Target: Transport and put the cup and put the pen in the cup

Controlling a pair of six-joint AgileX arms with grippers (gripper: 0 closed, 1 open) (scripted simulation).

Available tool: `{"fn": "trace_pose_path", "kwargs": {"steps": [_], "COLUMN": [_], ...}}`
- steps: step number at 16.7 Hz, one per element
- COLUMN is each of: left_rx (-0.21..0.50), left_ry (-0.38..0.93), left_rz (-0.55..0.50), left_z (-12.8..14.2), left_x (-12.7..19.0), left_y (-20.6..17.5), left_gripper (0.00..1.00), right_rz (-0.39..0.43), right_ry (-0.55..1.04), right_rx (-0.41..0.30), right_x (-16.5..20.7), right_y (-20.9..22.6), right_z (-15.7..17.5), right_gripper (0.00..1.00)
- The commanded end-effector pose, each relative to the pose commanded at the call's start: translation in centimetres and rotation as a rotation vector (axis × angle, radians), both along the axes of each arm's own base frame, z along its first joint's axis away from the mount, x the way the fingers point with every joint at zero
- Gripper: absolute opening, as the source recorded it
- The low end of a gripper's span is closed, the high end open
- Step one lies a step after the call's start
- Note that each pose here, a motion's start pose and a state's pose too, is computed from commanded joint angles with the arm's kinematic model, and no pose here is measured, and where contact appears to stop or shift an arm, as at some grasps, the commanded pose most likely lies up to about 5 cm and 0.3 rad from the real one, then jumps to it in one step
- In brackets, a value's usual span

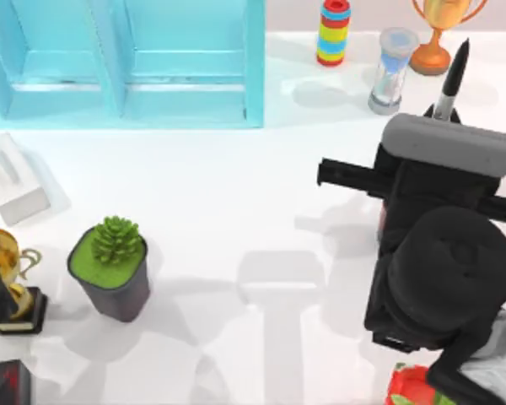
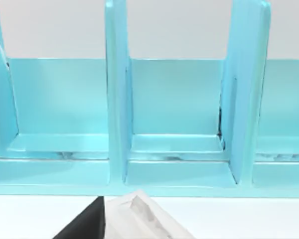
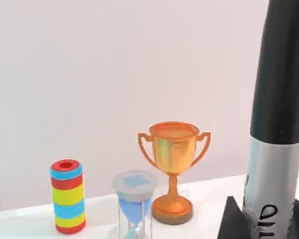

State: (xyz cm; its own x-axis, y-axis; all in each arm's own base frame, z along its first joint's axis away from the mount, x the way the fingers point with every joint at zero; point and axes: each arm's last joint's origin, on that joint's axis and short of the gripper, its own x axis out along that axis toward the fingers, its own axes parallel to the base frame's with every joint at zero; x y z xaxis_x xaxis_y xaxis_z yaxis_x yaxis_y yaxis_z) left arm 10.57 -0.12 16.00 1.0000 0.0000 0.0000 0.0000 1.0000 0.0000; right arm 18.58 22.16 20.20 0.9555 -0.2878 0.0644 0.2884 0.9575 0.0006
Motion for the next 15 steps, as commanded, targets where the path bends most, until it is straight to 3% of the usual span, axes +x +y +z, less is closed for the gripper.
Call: {"fn": "trace_pose_path", "kwargs": {"steps": [15], "left_rx": [0.000], "left_ry": [0.000], "left_rz": [0.000], "left_z": [0.0], "left_x": [0.0], "left_y": [0.0], "left_gripper": [1.00], "right_rz": [-0.001], "right_ry": [0.001], "right_rx": [-0.004], "right_x": [2.9], "right_y": [-0.8], "right_z": [-1.3], "right_gripper": [0.00]}}
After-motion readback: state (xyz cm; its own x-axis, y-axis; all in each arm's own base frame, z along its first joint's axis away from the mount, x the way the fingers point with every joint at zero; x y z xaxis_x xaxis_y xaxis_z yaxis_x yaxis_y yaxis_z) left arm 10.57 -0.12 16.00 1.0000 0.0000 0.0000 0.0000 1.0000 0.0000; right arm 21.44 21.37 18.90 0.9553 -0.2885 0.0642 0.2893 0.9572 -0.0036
